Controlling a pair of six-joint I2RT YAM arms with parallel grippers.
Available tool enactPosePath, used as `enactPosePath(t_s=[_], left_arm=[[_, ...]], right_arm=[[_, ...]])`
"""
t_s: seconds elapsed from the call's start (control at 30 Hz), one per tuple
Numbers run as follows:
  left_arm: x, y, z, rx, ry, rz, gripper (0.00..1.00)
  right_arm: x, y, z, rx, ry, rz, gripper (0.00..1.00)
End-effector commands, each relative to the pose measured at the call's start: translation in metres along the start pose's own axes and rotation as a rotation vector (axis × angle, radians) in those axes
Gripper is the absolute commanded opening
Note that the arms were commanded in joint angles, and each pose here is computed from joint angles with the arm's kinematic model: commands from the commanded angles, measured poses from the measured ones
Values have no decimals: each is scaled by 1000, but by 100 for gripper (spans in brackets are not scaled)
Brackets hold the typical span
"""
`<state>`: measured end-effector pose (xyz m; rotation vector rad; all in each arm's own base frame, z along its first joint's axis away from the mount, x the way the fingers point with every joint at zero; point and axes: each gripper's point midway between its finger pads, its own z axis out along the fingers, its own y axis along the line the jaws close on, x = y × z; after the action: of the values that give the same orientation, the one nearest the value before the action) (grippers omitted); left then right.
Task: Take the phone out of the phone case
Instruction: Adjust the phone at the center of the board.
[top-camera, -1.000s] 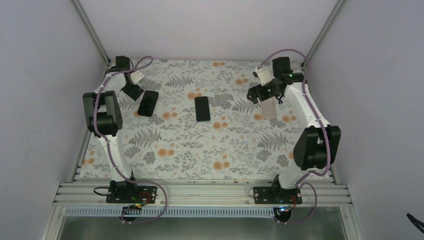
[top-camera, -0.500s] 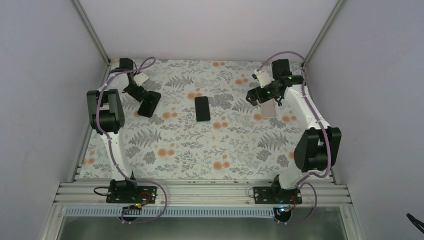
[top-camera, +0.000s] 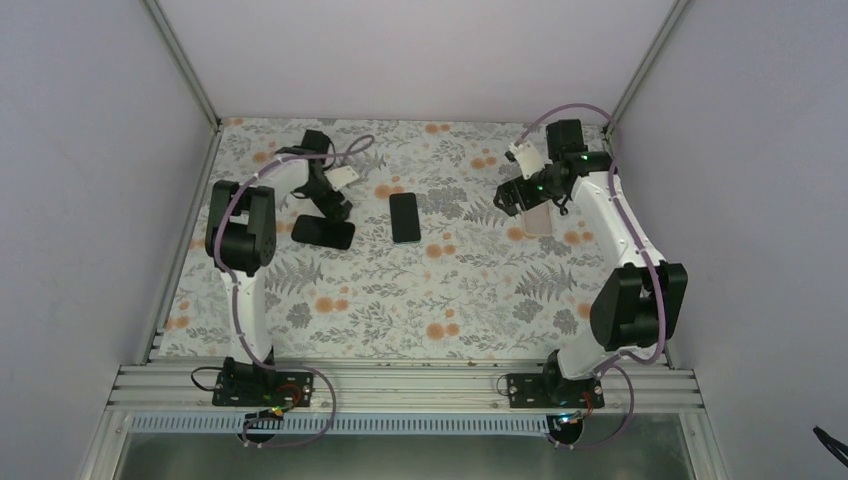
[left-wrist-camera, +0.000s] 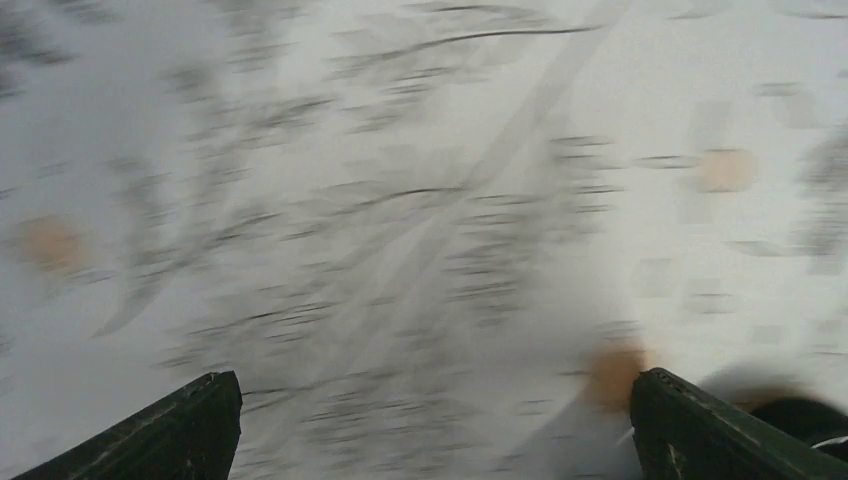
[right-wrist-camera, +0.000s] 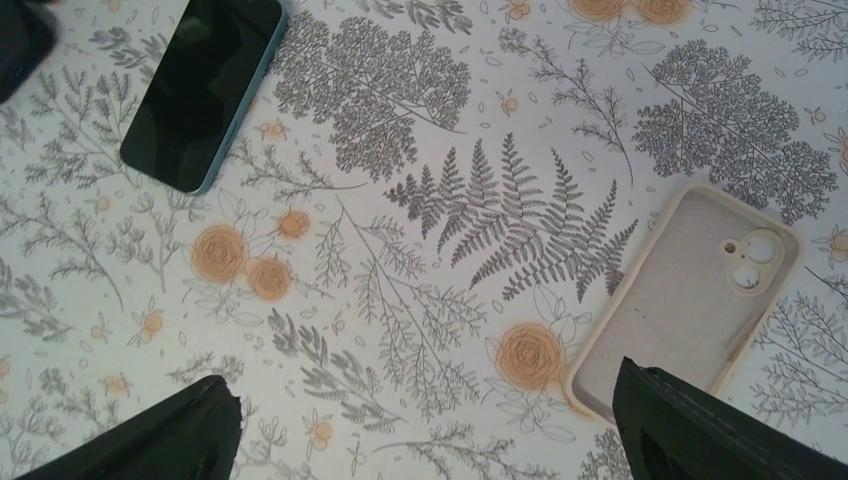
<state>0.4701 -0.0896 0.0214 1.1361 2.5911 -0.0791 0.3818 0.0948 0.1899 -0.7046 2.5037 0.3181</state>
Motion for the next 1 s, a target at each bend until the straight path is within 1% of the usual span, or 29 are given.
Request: enactPosePath(t_s=[0.0, 0.1, 0.2, 0.33, 0.4, 0.47, 0.53, 0.6, 0.73, 0.77, 0.83, 0.97], left_arm=[[32, -66, 11, 169, 110, 25, 96], [23, -61, -11, 121, 61, 35, 97], [-1, -36, -56, 26, -41, 20, 98], [-30, 8, -151, -174, -217, -11, 100], [-36, 30, -205, -278, -317, -40, 100], [-32, 51, -254, -376, -399, -68, 100], [-23, 64, -292, -465, -454, -83, 100], [-11, 76, -321, -551, -487, -102, 100], [25, 93, -360, -658, -526, -186, 100], [37, 98, -367, -673, -534, -222, 100], [61, 106, -376, -691, -551, -295, 100], [112, 115, -379, -718, -548, -407, 100]], right_arm=[[2, 15, -29, -6, -17, -69, 96], [2, 17, -37, 8, -28, -91, 97], [3, 22, -32, -19, -29, -98, 97], [-2, 44, -4, -54, 2, -110, 97], [-14, 60, 11, -52, -16, -114, 99], [-32, 80, 25, -76, -54, -125, 100], [-41, 108, 46, -145, -31, -164, 100], [-46, 132, 72, -196, -14, -217, 100], [-68, 176, 113, -252, -21, -292, 100], [-72, 184, 130, -270, -7, -292, 100], [-92, 210, 144, -316, -32, -309, 100], [-107, 253, 179, -364, -47, -337, 100]])
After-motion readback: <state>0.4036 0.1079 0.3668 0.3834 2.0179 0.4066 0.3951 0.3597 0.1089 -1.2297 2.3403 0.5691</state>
